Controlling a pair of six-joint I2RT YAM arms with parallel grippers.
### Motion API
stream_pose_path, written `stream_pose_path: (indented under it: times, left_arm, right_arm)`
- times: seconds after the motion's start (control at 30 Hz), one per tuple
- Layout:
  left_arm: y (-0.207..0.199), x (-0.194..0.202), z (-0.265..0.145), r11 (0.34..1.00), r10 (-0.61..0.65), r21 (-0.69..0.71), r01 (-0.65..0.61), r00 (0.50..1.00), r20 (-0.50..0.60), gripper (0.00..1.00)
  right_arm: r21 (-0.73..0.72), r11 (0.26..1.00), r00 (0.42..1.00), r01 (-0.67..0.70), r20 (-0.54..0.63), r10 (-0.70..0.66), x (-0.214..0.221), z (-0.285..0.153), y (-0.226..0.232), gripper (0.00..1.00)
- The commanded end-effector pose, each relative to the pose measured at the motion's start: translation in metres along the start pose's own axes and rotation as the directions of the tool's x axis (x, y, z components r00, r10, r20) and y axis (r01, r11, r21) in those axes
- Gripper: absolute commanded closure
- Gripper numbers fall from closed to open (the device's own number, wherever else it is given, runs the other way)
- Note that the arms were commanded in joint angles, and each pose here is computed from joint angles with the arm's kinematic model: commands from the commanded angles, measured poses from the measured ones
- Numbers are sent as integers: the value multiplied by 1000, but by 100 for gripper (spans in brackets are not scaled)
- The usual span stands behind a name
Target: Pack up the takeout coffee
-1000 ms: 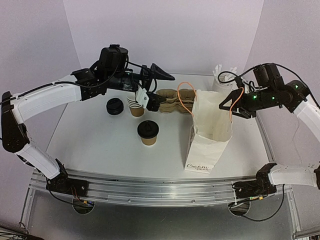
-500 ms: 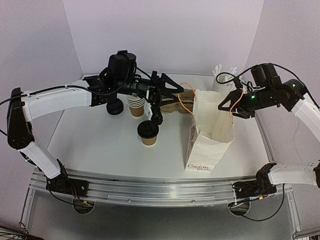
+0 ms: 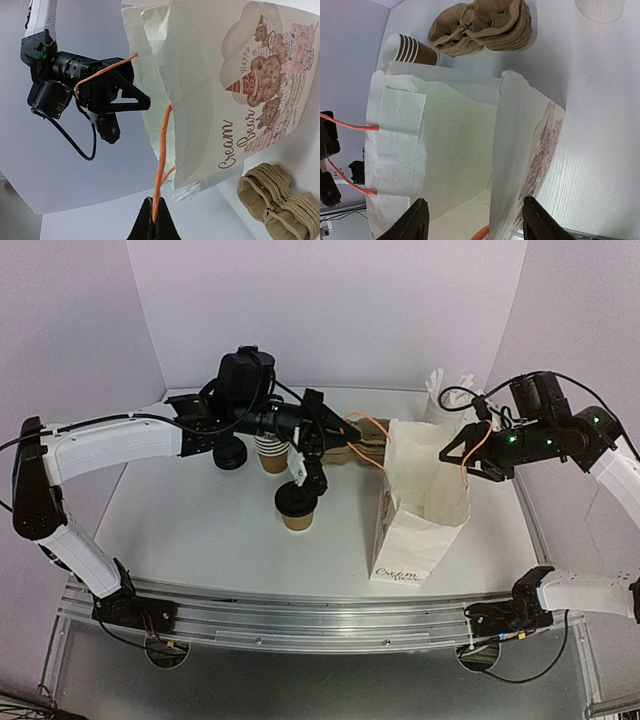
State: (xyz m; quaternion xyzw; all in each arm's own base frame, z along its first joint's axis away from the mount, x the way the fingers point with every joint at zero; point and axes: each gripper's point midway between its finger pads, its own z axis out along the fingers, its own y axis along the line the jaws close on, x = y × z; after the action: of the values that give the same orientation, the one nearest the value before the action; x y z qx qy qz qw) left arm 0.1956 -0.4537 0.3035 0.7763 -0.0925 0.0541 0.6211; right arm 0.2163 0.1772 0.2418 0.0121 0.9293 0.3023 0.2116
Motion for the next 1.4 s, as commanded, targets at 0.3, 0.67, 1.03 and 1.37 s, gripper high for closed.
stream_pose_path:
  times: [0.3,0.67,1.03,1.37]
  left_arm:
    - [2,-13,-18,993,-116,12,117,991,-61,100]
    - [2,-15,-16,991,-133,6,133,990,-54,100]
    - [-1,-13,-21,982,-187,19,189,978,-89,100]
    - [-5,-14,-22,977,-208,24,211,973,-98,100]
  right_arm:
    - [-23,999,998,-38,-58,37,10,16,-1,35]
    - [-30,998,997,-62,-40,60,7,16,-1,35]
    - [-75,993,996,-90,-35,88,23,6,-2,31]
    - [-66,986,988,-156,-32,154,17,13,-3,28]
